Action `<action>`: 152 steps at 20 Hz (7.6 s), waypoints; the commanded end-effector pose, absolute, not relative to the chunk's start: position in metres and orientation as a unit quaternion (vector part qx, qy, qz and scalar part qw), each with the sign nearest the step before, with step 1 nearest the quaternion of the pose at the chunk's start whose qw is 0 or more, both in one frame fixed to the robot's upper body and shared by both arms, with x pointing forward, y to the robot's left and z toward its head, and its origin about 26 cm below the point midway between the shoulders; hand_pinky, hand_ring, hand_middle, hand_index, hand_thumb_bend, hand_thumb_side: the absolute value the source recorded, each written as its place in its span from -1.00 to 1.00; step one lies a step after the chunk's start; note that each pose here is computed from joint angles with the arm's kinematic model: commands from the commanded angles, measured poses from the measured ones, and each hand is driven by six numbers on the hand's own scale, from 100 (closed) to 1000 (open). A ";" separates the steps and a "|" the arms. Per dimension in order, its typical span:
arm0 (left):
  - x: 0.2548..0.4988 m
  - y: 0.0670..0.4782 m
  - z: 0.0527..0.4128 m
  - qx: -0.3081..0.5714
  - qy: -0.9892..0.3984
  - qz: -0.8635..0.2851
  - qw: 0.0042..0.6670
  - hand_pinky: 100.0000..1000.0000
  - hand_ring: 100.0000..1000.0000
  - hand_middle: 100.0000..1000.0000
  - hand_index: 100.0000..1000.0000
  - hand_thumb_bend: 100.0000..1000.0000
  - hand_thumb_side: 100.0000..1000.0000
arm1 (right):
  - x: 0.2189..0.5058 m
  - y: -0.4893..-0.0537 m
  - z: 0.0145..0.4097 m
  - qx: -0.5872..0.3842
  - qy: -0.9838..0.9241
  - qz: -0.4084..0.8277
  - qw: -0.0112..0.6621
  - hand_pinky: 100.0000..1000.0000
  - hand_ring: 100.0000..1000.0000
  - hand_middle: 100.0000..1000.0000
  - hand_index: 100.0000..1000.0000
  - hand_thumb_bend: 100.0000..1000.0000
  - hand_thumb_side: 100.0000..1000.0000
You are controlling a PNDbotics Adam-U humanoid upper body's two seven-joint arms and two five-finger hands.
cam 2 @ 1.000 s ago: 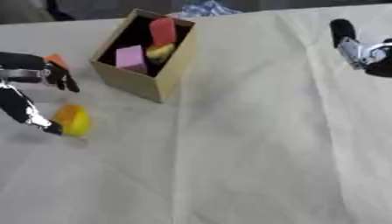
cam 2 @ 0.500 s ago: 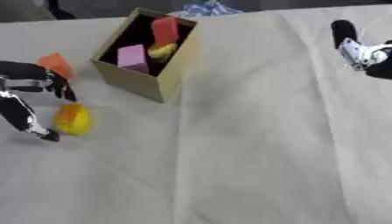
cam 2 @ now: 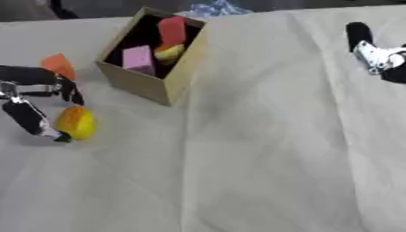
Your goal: Pick up objects on the table and place them in the box.
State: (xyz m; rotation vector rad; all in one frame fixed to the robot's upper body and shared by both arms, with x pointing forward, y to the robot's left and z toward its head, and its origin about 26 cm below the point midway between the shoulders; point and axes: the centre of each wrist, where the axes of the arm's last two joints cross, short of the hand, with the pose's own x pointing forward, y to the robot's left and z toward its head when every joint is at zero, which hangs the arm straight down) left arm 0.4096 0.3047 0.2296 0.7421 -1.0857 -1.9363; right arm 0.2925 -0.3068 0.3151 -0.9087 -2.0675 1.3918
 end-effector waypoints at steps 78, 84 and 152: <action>0.442 0.401 0.338 0.422 -0.560 -0.555 0.448 0.65 0.56 0.52 0.74 0.13 -0.04 | 0.296 -0.304 0.289 -0.176 -0.910 0.268 0.262 0.75 0.58 0.38 0.59 -1.00 0.19; 0.448 0.413 0.317 0.411 -0.519 -0.578 0.478 0.65 0.57 0.53 0.74 0.15 -0.08 | 0.295 -0.304 0.289 -0.181 -0.910 0.262 0.266 0.75 0.57 0.37 0.58 -1.00 0.20; 0.483 0.253 0.339 0.324 -0.626 -0.627 0.332 0.52 0.28 0.16 0.44 -0.73 -0.49 | 0.296 -0.304 0.288 -0.186 -0.916 0.232 0.270 0.74 0.54 0.33 0.55 -1.00 0.22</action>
